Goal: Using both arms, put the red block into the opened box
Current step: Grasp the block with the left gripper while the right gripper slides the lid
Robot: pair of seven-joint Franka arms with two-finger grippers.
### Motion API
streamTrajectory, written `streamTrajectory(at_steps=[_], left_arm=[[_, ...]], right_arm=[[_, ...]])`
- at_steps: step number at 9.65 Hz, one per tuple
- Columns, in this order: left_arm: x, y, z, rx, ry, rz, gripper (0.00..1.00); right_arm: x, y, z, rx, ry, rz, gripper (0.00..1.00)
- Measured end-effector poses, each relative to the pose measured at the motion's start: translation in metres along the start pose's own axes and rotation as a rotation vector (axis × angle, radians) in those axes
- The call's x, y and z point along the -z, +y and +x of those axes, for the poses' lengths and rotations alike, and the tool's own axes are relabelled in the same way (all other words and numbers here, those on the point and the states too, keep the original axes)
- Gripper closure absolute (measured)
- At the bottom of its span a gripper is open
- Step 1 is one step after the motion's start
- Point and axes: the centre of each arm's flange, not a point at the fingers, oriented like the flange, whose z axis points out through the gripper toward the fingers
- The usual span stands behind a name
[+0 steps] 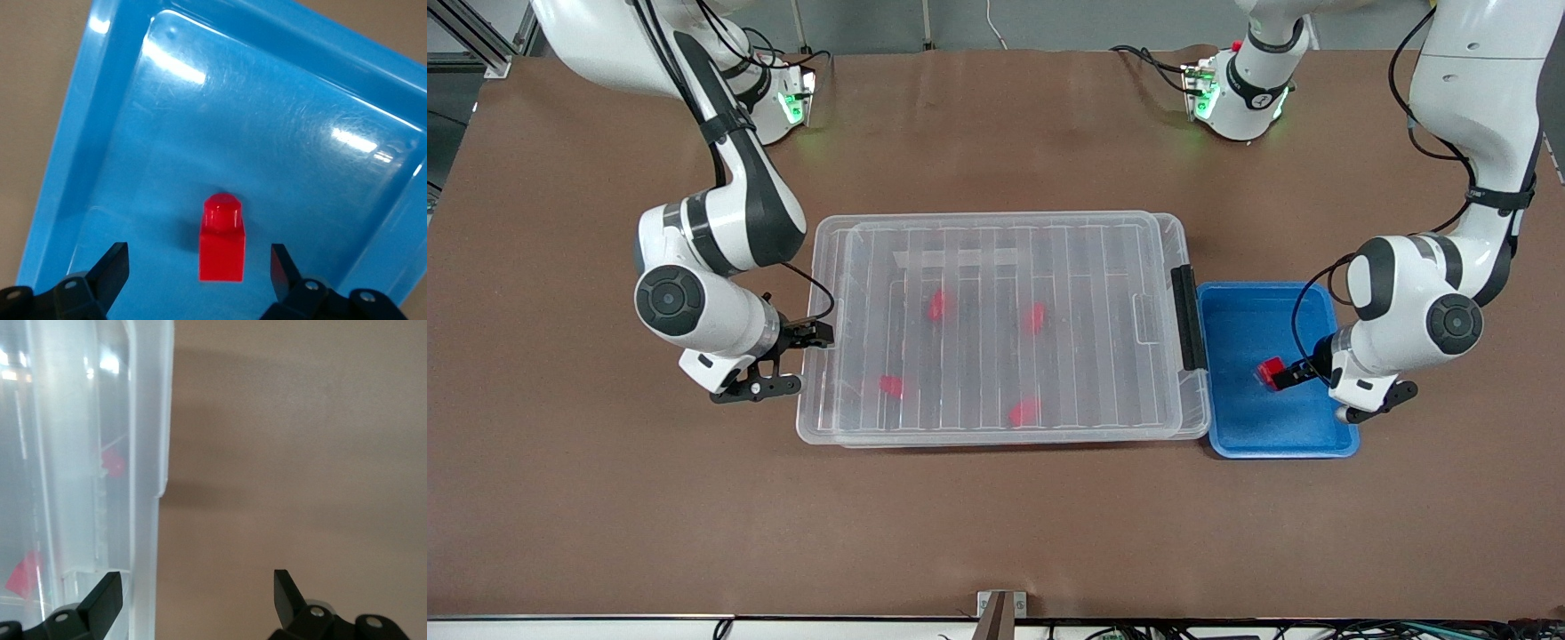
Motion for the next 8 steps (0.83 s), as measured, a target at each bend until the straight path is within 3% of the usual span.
streamTrajectory(at_steps=[2,5,7,8], left_arm=[[-0.013,0.002,0.000,0.003,-0.006,-0.001,0.11],[-0.022,0.008,-0.004,-0.007,-0.020,0.000,0.28],[-0.027,0.011,-0.006,-0.012,-0.028,0.000,0.56],[-0.027,0.011,-0.006,-0.009,-0.029,-0.002,0.60]], right_arm=[[-0.002,0.014,0.000,-0.002,-0.009,-0.001,0.00],[-0.002,0.032,-0.002,0.025,-0.038,-0.030,0.00],[-0.003,0.066,-0.002,0.052,-0.076,-0.029,0.00],[-0.004,0.081,-0.002,0.059,-0.088,-0.024,0.00]])
